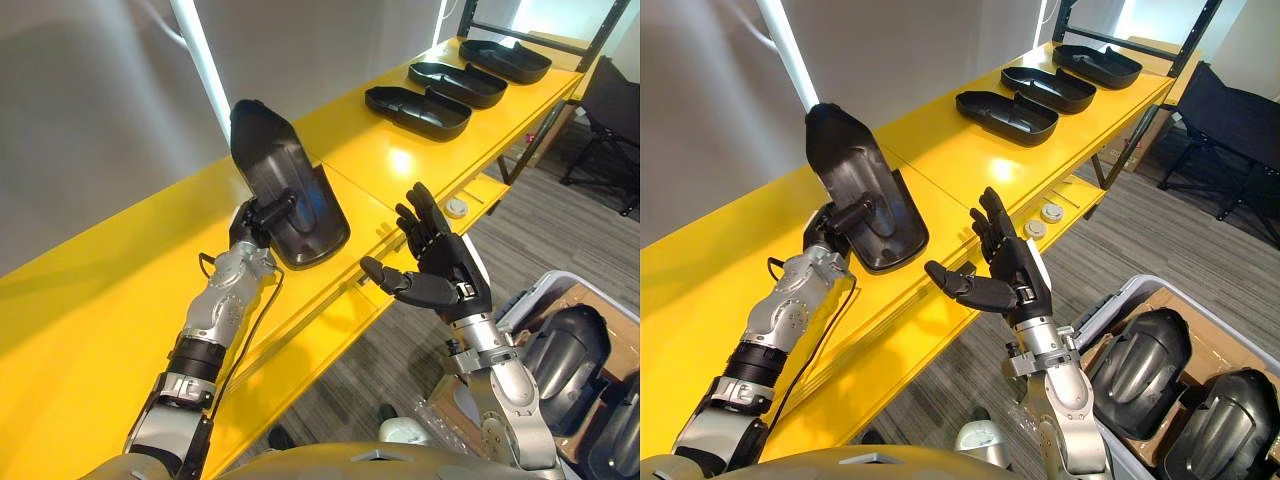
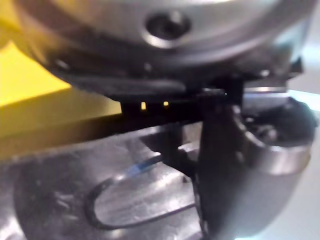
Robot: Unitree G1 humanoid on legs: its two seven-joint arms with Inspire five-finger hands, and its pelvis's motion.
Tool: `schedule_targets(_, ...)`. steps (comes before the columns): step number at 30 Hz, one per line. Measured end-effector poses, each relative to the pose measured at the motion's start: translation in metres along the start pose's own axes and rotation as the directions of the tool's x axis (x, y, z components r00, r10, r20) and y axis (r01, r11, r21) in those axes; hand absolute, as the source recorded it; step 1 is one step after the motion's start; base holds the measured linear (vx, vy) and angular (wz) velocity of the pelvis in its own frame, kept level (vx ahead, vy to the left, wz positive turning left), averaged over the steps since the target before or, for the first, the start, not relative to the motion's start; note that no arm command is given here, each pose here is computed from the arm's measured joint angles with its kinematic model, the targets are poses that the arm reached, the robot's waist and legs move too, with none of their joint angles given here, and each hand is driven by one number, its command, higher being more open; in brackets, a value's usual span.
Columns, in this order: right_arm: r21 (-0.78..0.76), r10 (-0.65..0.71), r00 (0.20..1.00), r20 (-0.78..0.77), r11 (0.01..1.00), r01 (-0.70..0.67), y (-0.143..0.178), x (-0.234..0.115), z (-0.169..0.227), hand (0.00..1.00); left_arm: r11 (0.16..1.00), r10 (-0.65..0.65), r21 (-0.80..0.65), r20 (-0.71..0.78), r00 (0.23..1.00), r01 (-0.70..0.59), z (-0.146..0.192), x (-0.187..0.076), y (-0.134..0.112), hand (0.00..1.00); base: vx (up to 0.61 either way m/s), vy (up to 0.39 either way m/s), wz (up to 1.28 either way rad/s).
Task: Walk over and take three plastic housings, then place them on the shelf
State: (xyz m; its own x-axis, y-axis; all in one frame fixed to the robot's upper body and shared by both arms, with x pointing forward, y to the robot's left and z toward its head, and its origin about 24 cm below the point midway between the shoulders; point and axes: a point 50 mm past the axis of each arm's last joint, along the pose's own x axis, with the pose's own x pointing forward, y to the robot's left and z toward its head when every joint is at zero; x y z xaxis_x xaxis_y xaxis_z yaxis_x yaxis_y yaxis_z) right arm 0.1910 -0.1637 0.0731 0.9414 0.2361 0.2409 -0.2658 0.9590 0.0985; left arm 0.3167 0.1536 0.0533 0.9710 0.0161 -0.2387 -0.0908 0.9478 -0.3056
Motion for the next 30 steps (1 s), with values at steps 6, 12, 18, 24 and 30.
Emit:
schedule_targets(6, -0.001, -0.001, 1.000, -0.005, 1.000, 0.001, 0.001, 0.000, -0.001, 1.00, 0.999, 0.045, 0.022, 0.019, 0.999, -0.045, -0.003, 0.001, -0.003, 1.00, 0.00, 0.003, 0.01)
schedule_targets(12, -0.004, -0.002, 1.000, 0.000, 1.000, 0.002, 0.001, 0.002, 0.000, 1.00, 0.991, 0.067, 0.110, 0.075, 0.995, -0.075, 0.008, 0.010, -0.012, 1.00, -0.03, 0.006, -0.01)
schedule_targets(18, -0.020, -0.030, 1.000, 0.006, 0.999, 0.030, -0.002, 0.005, 0.002, 1.00, 0.985, 0.109, 0.118, 0.161, 0.981, -0.128, 0.031, 0.015, -0.027, 1.00, -0.05, 0.012, 0.03)
schedule_targets(24, -0.008, -0.024, 1.000, -0.015, 1.000, 0.023, 0.003, 0.002, -0.001, 1.00, 0.951, 0.248, 0.127, 0.231, 0.941, -0.282, 0.042, 0.015, -0.025, 1.00, 0.01, -0.006, -0.01)
schedule_targets(30, 0.029, 0.006, 0.999, -0.036, 1.000, -0.005, 0.015, 0.000, -0.007, 1.00, 0.884, 0.422, 0.050, 0.343, 0.839, -0.465, 0.072, 0.015, -0.009, 1.00, 0.06, -0.014, 0.09)
